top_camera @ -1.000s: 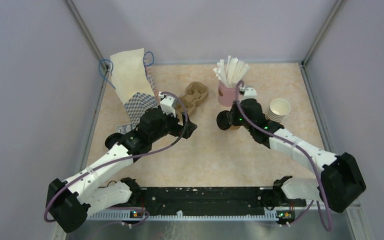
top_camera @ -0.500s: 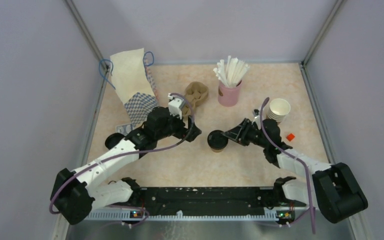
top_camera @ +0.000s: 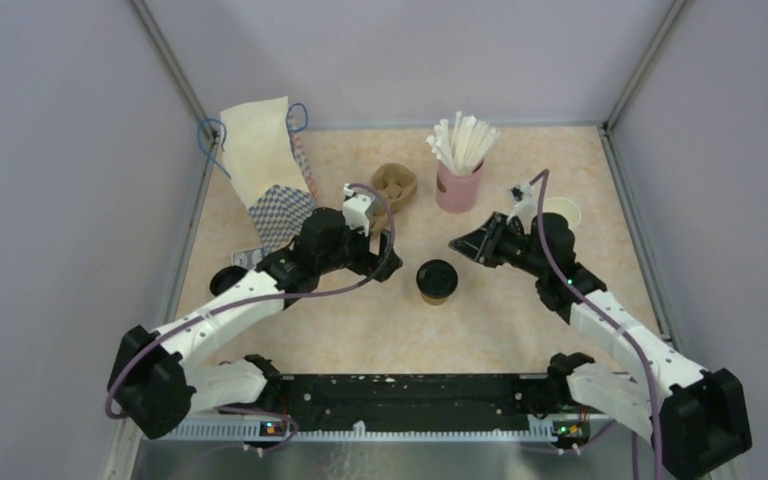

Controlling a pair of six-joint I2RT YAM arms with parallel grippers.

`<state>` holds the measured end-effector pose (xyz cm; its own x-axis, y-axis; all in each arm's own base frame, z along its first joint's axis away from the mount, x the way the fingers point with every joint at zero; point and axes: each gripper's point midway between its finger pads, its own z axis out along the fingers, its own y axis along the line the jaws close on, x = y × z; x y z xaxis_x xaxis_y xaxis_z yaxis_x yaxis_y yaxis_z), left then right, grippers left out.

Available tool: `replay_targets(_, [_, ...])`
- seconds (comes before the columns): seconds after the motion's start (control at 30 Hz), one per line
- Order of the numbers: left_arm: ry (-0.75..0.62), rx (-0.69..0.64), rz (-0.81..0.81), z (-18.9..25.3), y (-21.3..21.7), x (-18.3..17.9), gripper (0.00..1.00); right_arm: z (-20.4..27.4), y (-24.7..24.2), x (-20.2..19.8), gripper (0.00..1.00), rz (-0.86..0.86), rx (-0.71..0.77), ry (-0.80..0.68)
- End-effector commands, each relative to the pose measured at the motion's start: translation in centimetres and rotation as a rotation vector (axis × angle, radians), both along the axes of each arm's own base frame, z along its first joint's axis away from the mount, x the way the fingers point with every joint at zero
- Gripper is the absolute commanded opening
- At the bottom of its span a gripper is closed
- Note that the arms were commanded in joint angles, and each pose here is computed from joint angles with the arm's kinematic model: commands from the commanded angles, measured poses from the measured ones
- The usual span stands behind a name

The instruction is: Pack the takeout coffee

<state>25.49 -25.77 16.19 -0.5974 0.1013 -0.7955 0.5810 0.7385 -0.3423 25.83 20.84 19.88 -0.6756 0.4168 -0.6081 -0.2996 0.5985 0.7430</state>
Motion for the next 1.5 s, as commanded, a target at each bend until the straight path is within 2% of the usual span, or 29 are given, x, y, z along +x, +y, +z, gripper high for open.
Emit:
replay_targets(0.0, [-0.189, -0.034, 0.010, 5.0, 0.8, 1.0, 0.99, 0.9, 3.9, -1.0, 0.17, 0.180, 0.103, -0.032])
replay_targets(0.1, [-0.201, -0.036, 0.017, 5.2, 1.1, 0.8, 0.99, -0.1, 5.9, -1.5, 0.16, 0.280, 0.182, -0.003])
replay_targets(0.23, [-0.193, -0.045, 0.019, 4.7, 1.3, 0.4, 0.99, -2.6, 7.2, -1.6, 0.15, 0.330, 0.164, 0.033])
replay_targets(0.47, [-0.179, -0.031, 0.036, 3.9, 1.6, 0.5, 0.99, -8.3, 6.8, -2.5, 0.15, 0.318, 0.149, 0.138])
replay_targets(0.6, [-0.183, -0.025, 0.052, 3.7, 2.0, 0.5, 0.99, -10.0, 6.3, -2.9, 0.15, 0.302, 0.132, 0.154])
replay_targets(0.77, [-0.185, -0.025, 0.056, 4.1, 2.2, 0.3, 0.99, -6.8, 6.8, -2.0, 0.16, 0.322, 0.128, 0.075])
replay_targets(0.87, [-0.195, -0.019, 0.076, 5.0, 2.6, 0.5, 0.99, -2.8, 6.9, -0.8, 0.19, 0.314, 0.094, -0.009])
replay_targets(0.93, [-0.199, 0.005, 0.102, 5.9, 3.2, 0.7, 0.99, -0.5, 6.7, 0.0, 0.29, 0.289, 0.059, -0.063])
replay_targets(1.03, [-0.229, 0.018, 0.118, 7.9, 3.6, 1.0, 0.99, 1.1, 5.9, 1.0, 0.49, 0.225, -0.083, -0.155])
replay_targets(1.2, [-0.281, 0.129, 0.236, 11.9, 6.3, 2.6, 0.99, 1.5, 5.0, 1.9, 0.62, 0.151, -0.300, -0.189])
replay_targets(1.23, [-0.290, 0.165, 0.270, 12.7, 7.0, 3.1, 0.99, 1.8, 4.7, 2.1, 0.71, 0.129, -0.323, -0.198])
replay_targets(1.27, [-0.304, 0.194, 0.303, 13.7, 7.6, 3.6, 0.99, 2.1, 4.5, 2.3, 0.85, 0.110, -0.330, -0.213])
replay_targets(1.3, [-0.310, 0.225, 0.335, 14.3, 8.3, 4.1, 0.99, 2.7, 4.3, 2.6, 0.92, 0.091, -0.330, -0.235])
replay_targets(1.4, [-0.325, 0.280, 0.387, 15.9, 9.2, 5.5, 0.99, 3.1, 4.0, 4.2, 0.94, 0.050, -0.393, -0.288])
replay_targets(1.47, [-0.344, 0.269, 0.348, 16.5, 8.5, 5.9, 0.99, 2.3, 3.6, 5.5, 0.93, 0.010, -0.467, -0.231])
